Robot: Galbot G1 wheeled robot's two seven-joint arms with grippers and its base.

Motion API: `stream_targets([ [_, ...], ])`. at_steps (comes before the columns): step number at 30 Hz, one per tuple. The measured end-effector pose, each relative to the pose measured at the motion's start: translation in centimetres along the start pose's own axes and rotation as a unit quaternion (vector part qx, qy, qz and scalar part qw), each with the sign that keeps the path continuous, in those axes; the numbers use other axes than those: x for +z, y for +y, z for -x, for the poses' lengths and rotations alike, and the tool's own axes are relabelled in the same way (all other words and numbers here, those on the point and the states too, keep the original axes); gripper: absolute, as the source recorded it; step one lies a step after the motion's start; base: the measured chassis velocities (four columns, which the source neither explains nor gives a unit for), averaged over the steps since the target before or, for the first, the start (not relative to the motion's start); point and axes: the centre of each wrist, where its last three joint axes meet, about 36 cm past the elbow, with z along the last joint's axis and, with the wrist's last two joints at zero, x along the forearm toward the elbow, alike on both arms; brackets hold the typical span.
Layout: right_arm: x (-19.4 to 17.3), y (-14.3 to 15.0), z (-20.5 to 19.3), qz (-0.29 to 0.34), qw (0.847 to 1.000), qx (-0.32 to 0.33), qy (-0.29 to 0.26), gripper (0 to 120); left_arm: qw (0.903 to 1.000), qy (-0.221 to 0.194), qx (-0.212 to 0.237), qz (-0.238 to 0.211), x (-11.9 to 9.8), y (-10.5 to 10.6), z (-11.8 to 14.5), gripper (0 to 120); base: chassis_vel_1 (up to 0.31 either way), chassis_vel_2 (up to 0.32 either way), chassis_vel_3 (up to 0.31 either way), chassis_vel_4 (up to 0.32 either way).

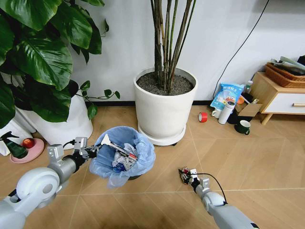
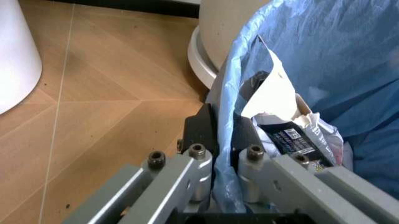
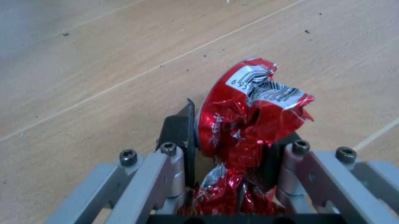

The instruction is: Pick up the trash bin and place the garbage on the floor into it.

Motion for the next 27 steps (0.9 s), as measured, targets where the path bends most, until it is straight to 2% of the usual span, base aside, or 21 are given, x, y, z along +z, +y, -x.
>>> stream_targets([
  [5, -0.3, -0.1, -0.4, 0.007, 1.000, 0.000, -0.010, 25, 1.0000, 0.000, 0.000, -0.002, 0.1, 0.0, 0.0, 0, 0.000, 0.000, 0.000, 0.000],
  [9, -2.2, -0.4, -1.2, 0.019, 0.999, -0.002, -0.046, 25, 1.0000, 0.002, 0.000, -0.003, 0.3, -0.1, -0.1, 0, 0.000, 0.000, 0.000, 0.000],
  [12, -7.4, -1.0, -2.2, 0.017, 0.986, -0.062, -0.154, 25, 1.0000, 0.010, -0.001, -0.001, 0.6, 0.0, -0.2, 0, 0.000, 0.000, 0.000, 0.000],
  [13, -7.4, -1.0, -2.2, 0.017, 0.986, -0.062, -0.154, 25, 1.0000, 0.010, -0.001, -0.001, 0.6, 0.0, -0.2, 0, 0.000, 0.000, 0.000, 0.000],
  [14, -10.0, -1.0, -2.5, 0.017, 0.975, -0.103, -0.197, 25, 0.9999, 0.012, -0.001, -0.001, 0.8, -0.1, -0.2, 0, 0.000, 0.000, 0.000, 0.000],
  [16, -11.1, -0.9, -2.6, 0.018, 0.969, -0.119, -0.214, 25, 0.9999, 0.013, 0.000, -0.001, 0.8, -0.1, -0.1, 0, 0.000, 0.000, 0.000, 0.000],
  [18, -16.2, -0.1, -2.9, 0.023, 0.940, -0.199, -0.278, 25, 0.9999, 0.013, 0.000, 0.000, 0.8, -0.1, 0.0, 0, 0.000, 0.000, 0.000, 0.000],
  [19, -16.2, -0.1, -2.9, 0.023, 0.940, -0.199, -0.278, 25, 0.9999, 0.013, 0.000, 0.000, 0.8, -0.1, 0.0, 0, 0.000, 0.000, 0.000, 0.000],
  [20, -17.8, 0.4, -3.0, 0.025, 0.929, -0.223, -0.295, 25, 0.9999, 0.013, 0.000, 0.000, 0.8, 0.0, 0.1, 0, 0.000, 0.000, 0.000, 0.000],
  [23, -24.4, 2.5, -2.6, 0.022, 0.885, -0.311, -0.346, 25, 0.9998, 0.017, 0.000, 0.004, 0.9, 0.1, 0.1, 0, 0.000, 0.000, 0.000, 0.000],
  [24, -24.4, 2.5, -2.6, 0.022, 0.885, -0.311, -0.346, 25, 0.9998, 0.017, 0.000, 0.004, 0.9, 0.1, 0.1, 0, 0.000, 0.000, 0.000, 0.000],
  [27, -30.8, 5.3, -1.5, 0.014, 0.830, -0.408, -0.381, 25, 0.9998, 0.018, -0.001, 0.004, 0.9, 0.3, 0.2, 0, 0.000, 0.000, 0.000, 0.000],
])
